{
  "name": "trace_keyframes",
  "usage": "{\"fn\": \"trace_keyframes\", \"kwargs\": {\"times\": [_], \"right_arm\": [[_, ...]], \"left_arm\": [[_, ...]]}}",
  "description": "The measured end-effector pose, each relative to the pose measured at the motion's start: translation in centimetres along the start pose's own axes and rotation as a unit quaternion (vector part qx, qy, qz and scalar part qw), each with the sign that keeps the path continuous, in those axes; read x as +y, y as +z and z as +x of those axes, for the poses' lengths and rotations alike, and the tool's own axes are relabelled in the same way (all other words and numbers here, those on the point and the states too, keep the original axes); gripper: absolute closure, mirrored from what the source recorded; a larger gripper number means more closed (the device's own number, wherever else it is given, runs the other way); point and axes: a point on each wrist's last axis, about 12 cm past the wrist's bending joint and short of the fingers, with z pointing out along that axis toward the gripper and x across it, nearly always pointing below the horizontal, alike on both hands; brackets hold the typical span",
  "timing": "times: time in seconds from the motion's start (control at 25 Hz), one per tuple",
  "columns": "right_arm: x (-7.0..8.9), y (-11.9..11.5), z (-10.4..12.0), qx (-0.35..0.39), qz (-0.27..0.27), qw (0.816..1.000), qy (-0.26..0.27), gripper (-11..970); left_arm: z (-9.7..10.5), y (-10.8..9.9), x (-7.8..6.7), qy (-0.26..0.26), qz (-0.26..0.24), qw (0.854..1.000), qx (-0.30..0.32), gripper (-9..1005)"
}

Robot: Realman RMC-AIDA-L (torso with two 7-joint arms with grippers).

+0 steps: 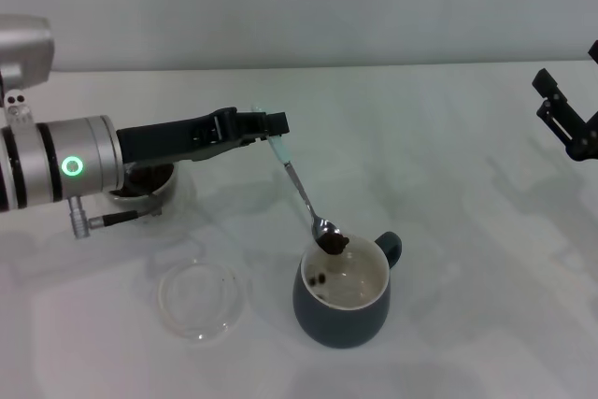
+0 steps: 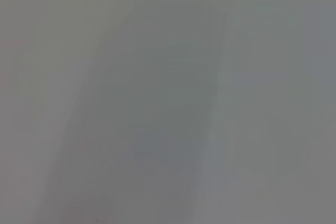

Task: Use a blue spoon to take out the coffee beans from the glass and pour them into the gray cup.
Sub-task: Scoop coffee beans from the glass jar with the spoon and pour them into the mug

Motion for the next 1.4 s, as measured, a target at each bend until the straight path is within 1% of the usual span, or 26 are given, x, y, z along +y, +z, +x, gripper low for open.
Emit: {"fn": "trace_keyframes", "kwargs": {"times": [0.16, 0.36, 0.52, 0.88, 1.12, 1.28, 1.4], "right_arm": [[0.0, 0.0, 0.0, 0.000, 0.000, 1.000, 0.001, 221], [0.0, -0.1, 0.1, 0.002, 0.000, 1.000, 0.001, 222], [0.0, -0.1, 0.1, 0.002, 0.000, 1.000, 0.001, 222], [0.0, -0.1, 0.1, 0.004, 0.001, 1.000, 0.002, 223], [-0.1, -0.1, 0.2, 0.006, 0.003, 1.000, 0.001, 223], [-0.2, -0.1, 0.2, 0.006, 0.007, 1.000, 0.001, 223], [-0.2, -0.1, 0.2, 0.007, 0.007, 1.000, 0.001, 222]], "left_arm": [[-0.2, -0.1, 0.0, 0.006, -0.011, 1.000, 0.003, 868], [-1.0, -0.1, -0.4, 0.035, -0.028, 0.999, 0.017, 868], [-1.4, 0.1, -0.6, 0.050, -0.032, 0.998, 0.025, 869], [-2.1, 1.5, -1.9, 0.083, -0.030, 0.995, 0.050, 869], [-2.3, 2.4, -2.7, 0.112, -0.038, 0.990, 0.071, 869], [-2.6, 2.7, -3.2, 0.126, -0.043, 0.988, 0.076, 869], [-2.7, 2.7, -3.3, 0.127, -0.044, 0.988, 0.075, 869]]}}
